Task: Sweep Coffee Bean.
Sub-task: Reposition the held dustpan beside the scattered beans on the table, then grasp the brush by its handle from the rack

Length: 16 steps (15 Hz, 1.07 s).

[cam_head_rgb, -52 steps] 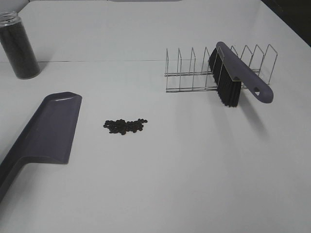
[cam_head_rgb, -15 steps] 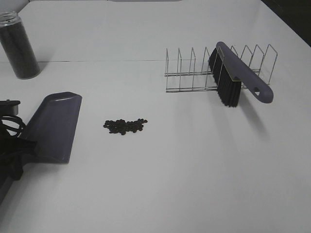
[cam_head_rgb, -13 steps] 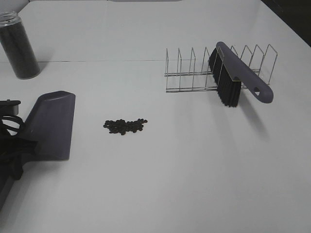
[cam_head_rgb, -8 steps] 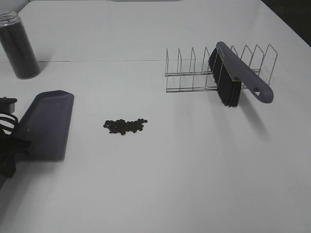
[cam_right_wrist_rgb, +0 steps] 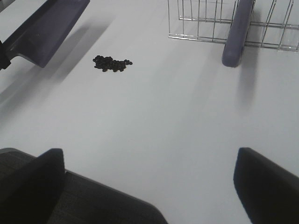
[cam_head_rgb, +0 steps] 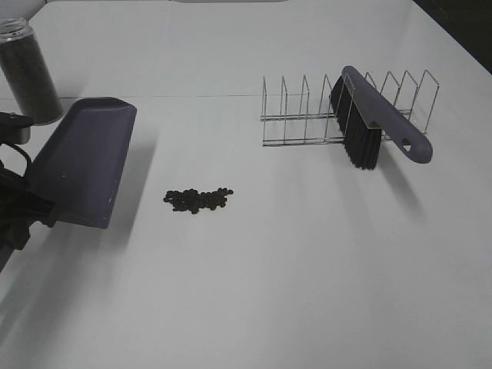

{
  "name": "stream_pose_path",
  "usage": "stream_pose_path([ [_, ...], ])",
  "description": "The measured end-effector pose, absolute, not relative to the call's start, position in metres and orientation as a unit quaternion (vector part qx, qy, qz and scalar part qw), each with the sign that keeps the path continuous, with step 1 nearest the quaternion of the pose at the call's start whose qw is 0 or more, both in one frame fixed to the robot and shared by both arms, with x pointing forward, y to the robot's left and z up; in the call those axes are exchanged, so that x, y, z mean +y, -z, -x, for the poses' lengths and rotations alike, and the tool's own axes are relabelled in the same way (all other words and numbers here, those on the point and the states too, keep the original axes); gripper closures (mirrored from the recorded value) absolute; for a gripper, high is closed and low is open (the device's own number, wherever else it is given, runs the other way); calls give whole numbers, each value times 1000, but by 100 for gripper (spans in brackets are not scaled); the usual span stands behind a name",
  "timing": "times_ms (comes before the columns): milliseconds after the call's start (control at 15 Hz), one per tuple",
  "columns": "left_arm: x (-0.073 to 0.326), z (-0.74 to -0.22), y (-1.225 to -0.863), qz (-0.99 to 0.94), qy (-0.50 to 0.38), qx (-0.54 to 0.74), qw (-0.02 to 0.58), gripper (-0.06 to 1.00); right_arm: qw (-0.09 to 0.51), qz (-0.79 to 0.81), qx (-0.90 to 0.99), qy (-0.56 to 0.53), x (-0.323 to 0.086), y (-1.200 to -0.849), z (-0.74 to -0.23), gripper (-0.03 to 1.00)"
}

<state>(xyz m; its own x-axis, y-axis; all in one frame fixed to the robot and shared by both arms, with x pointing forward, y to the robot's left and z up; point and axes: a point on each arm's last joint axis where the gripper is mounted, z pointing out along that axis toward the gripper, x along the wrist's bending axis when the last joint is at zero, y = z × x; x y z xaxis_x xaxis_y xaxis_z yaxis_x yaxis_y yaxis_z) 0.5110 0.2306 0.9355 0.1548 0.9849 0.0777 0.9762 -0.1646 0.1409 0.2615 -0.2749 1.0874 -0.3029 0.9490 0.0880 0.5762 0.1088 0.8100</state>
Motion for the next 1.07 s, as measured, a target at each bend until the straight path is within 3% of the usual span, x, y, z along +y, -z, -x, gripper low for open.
stream_pose_path([
  [267,218,-506,-932,-760,-89,644,5,63,248,-535,704,-396,-274,-1127,-289,7],
  [533,210,-512,-913,-768,-66,635,-48,63,253,-543,694,-399,-272,-1154,-334,19],
  [733,204,-530,-926,-766,-81,637,-26,63,224,-550,713,-373,-266,-1172,-402,21],
  [1067,203,-535,-936,-766,-79,637,-47,63,209,-558,716,-363,-260,-1182,-481,21],
])
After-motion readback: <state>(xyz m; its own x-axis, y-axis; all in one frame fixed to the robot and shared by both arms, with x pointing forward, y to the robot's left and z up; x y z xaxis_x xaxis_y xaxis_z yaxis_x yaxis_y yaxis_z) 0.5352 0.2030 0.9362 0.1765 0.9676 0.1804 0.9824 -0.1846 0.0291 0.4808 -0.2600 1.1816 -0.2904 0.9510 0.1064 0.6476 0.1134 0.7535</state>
